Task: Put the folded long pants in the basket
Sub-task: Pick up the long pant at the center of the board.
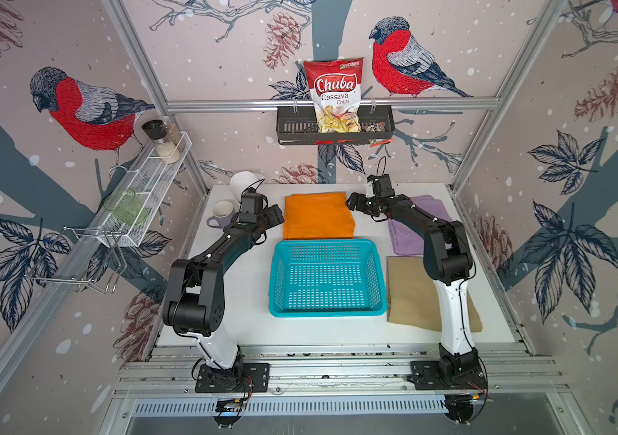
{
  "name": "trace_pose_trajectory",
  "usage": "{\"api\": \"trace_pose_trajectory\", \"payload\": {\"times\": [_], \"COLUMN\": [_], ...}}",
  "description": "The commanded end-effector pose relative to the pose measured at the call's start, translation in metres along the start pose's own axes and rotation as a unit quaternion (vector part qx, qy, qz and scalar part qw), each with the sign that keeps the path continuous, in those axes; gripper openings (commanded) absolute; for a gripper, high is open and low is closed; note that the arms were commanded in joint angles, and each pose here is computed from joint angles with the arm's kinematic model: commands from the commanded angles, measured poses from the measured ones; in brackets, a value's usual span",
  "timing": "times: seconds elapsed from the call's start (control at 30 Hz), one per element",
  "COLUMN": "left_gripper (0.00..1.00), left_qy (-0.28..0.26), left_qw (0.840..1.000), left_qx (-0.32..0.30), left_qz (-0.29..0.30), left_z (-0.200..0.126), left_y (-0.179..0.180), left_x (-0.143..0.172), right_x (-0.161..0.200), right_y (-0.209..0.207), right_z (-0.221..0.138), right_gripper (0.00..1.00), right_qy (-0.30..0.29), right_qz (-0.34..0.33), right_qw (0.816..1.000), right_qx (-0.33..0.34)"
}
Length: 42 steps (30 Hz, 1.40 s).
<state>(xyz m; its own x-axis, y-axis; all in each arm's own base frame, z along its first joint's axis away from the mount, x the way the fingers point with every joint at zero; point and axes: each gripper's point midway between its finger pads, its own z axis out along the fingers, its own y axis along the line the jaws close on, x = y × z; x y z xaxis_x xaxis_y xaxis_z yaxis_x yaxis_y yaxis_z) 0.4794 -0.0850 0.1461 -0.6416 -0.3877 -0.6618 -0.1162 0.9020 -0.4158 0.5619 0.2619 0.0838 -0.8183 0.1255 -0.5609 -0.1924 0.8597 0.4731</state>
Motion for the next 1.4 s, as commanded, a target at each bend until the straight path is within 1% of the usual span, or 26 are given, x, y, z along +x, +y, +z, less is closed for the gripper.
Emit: {"api": "trace_pose_trajectory", "payload": {"times": [0.0, 0.1, 0.27, 0.33, 0.4, 0.47, 0.5, 0.53, 0.6, 0.63, 0.67, 0.8, 0.93, 1.0, 1.2, 1.37], "left_gripper": [0.83, 0.83, 0.83, 0.83, 0.83, 0.83, 0.83, 0.84, 0.83, 0.84, 0.83, 0.83, 0.82, 0.8, 0.78, 0.72], "left_qy": [0.02, 0.031, 0.031, 0.031, 0.032, 0.034, 0.035, 0.036, 0.04, 0.044, 0.049, 0.068, 0.096, 0.108, 0.147, 0.185], "left_qw": [1.0, 0.999, 0.999, 0.999, 0.999, 0.999, 0.999, 0.999, 0.999, 0.999, 0.999, 0.997, 0.993, 0.992, 0.987, 0.981], "left_qx": [0.005, -0.001, 0.003, 0.006, 0.006, 0.007, 0.009, 0.01, 0.017, 0.021, 0.025, 0.044, 0.065, 0.066, 0.053, 0.042], "left_qz": [-0.016, -0.01, -0.006, -0.006, -0.005, -0.002, -0.001, 0.001, 0.004, 0.005, 0.004, 0.0, -0.013, -0.021, -0.027, -0.023], "left_z": [0.001, 0.004, 0.007, 0.007, 0.007, 0.008, 0.008, 0.009, 0.011, 0.014, 0.017, 0.037, 0.065, 0.079, 0.112, 0.13], "left_y": [-0.002, 0.0, -0.001, -0.003, -0.003, -0.003, -0.004, -0.005, -0.009, -0.01, -0.012, -0.021, -0.032, -0.033, -0.033, -0.031], "left_x": [0.01, 0.013, 0.011, 0.011, 0.01, 0.011, 0.01, 0.01, 0.01, 0.01, 0.009, 0.008, 0.012, 0.015, 0.044, 0.073], "right_x": [0.024, 0.036, 0.054, 0.06, 0.064, 0.067, 0.067, 0.067, 0.067, 0.066, 0.065, 0.061, 0.059, 0.06, 0.064, 0.063], "right_y": [0.0, -0.008, 0.002, 0.009, 0.013, 0.013, 0.012, 0.01, 0.005, 0.004, 0.002, -0.005, -0.005, -0.005, -0.005, -0.001], "right_z": [0.017, 0.029, 0.045, 0.05, 0.055, 0.06, 0.062, 0.063, 0.065, 0.065, 0.065, 0.055, 0.044, 0.042, 0.042, 0.042], "right_gripper": [0.9, 0.87, 0.75, 0.68, 0.65, 0.57, 0.49, 0.36, 0.13, 0.03, 0.0, 0.0, 0.0, 0.0, 0.0, 0.0], "right_qy": [0.043, 0.056, 0.08, 0.083, 0.082, 0.083, 0.083, 0.082, 0.079, 0.076, 0.075, 0.065, 0.058, 0.061, 0.065, 0.06], "right_qz": [0.043, 0.057, 0.062, 0.064, 0.074, 0.086, 0.093, 0.098, 0.107, 0.109, 0.111, 0.117, 0.111, 0.11, 0.111, 0.118], "right_qw": [0.998, 0.997, 0.994, 0.994, 0.993, 0.991, 0.991, 0.99, 0.99, 0.99, 0.99, 0.99, 0.991, 0.991, 0.99, 0.989], "right_qx": [-0.013, -0.012, -0.034, -0.042, -0.05, -0.054, -0.056, -0.056, -0.051, -0.05, -0.049, -0.05, -0.051, -0.052, -0.057, -0.067]}}
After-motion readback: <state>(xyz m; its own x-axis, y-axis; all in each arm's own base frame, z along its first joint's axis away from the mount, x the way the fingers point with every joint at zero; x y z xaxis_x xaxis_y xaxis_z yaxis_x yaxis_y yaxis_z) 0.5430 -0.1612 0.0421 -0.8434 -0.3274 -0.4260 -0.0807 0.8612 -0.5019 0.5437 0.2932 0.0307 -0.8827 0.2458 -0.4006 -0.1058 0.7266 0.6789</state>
